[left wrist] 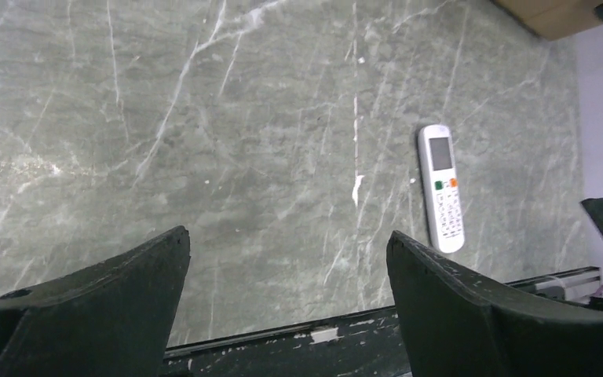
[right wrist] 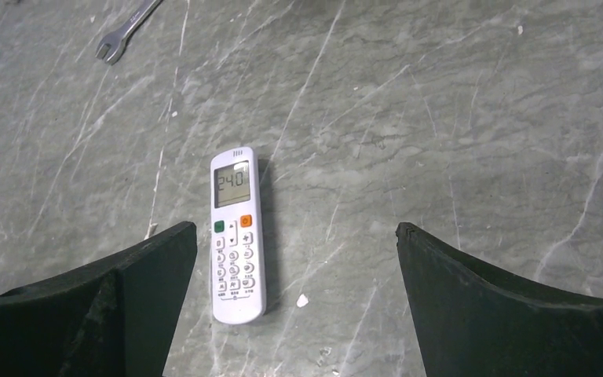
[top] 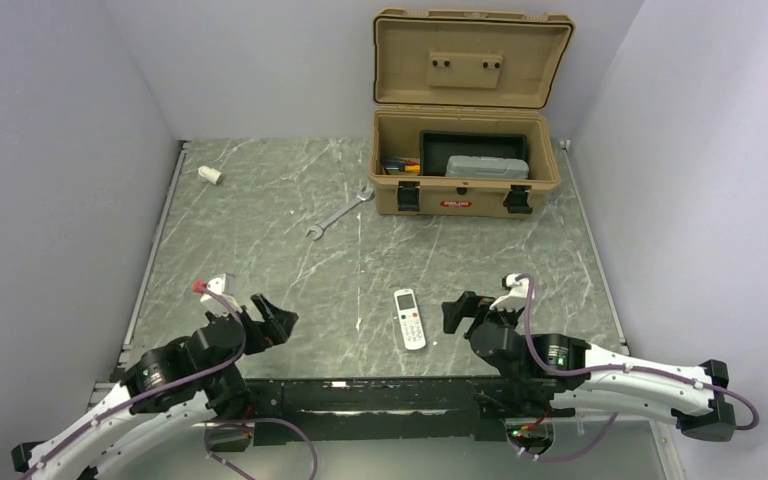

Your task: Load the batteries into the remote control

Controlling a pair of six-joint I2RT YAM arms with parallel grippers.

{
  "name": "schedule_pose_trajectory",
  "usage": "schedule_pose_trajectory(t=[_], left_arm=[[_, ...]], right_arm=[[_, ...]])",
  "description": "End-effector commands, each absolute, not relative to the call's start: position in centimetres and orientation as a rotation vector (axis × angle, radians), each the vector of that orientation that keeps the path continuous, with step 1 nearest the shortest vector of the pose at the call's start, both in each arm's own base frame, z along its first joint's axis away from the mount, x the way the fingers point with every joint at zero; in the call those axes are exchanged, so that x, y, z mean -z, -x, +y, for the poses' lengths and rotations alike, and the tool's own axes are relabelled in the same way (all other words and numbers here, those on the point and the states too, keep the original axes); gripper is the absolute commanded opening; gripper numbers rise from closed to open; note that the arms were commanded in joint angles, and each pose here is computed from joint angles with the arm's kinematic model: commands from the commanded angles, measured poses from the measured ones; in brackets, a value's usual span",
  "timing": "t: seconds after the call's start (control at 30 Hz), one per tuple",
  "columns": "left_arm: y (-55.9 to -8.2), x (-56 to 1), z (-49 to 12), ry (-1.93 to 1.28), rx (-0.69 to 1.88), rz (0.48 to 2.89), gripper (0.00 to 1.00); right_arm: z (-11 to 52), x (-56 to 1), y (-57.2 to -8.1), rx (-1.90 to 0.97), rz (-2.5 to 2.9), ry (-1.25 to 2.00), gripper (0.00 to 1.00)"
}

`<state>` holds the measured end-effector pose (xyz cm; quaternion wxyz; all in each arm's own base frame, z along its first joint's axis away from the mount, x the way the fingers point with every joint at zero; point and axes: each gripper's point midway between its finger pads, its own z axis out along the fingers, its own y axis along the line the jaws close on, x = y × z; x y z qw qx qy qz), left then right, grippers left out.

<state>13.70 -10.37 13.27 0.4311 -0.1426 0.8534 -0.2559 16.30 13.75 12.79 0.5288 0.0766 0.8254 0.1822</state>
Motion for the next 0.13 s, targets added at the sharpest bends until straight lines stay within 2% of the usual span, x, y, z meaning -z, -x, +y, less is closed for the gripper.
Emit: schedule_pose_trajectory(t=[0.0, 0.1], left_arm=[[-13.98, -13.61, -7.95, 0.469, 0.606, 2.049, 0.96], [-14.04, -13.68, -7.4, 0.51, 0.624, 2.014, 0.99]], right_arm=[[13.2, -13.61, -16.89, -0.427, 1.925, -0.266, 1.0], [13.19, -13.52, -16.92, -0.42, 1.928, -0.271, 1.0]])
